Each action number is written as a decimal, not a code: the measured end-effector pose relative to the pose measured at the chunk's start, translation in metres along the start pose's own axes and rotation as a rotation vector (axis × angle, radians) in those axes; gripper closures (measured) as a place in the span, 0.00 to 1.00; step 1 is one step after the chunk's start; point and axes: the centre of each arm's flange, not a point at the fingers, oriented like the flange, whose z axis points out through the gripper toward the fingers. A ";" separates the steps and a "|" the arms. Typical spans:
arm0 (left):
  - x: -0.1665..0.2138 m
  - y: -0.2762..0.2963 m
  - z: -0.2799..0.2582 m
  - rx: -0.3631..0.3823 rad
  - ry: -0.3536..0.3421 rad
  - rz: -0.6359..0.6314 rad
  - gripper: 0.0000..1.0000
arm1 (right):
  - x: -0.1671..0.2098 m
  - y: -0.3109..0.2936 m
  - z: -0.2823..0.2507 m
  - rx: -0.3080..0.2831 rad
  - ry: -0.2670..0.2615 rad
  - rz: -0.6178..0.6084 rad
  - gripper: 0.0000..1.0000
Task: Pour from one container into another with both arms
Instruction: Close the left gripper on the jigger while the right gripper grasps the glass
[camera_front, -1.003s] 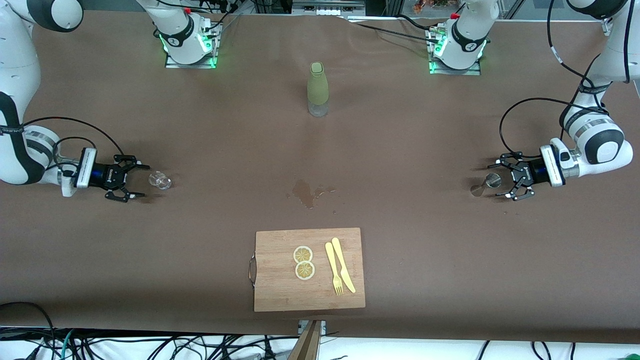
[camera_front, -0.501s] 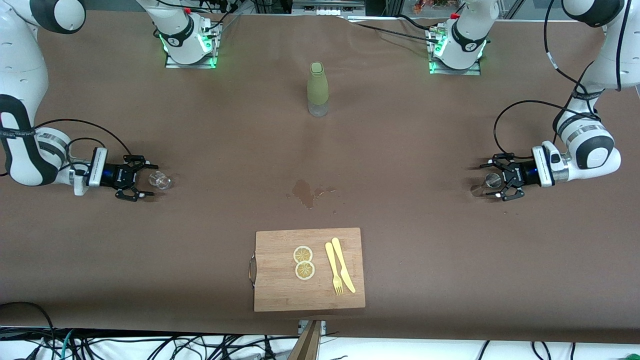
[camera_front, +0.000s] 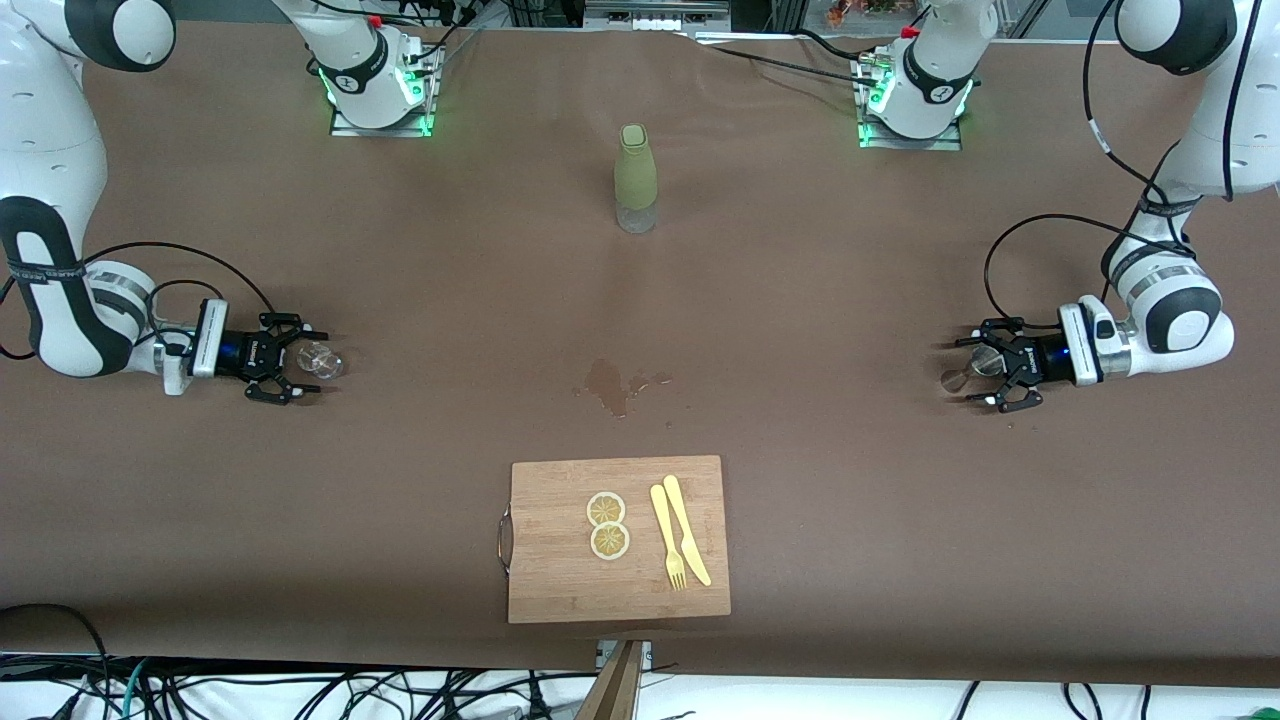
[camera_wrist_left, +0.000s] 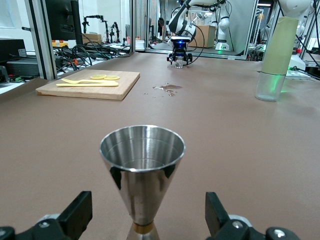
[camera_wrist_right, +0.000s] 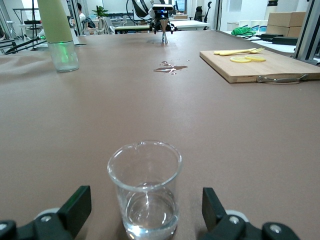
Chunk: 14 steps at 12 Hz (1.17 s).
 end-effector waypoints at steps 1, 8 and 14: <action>-0.001 -0.002 0.004 0.004 0.008 -0.001 0.01 | 0.000 0.000 0.001 0.001 0.001 0.004 0.05; -0.006 -0.007 0.027 0.003 0.033 0.006 0.11 | 0.000 0.001 0.002 0.003 0.001 0.027 0.30; -0.008 -0.006 0.029 0.001 0.048 0.005 0.61 | 0.002 0.003 0.007 0.009 0.000 0.024 0.50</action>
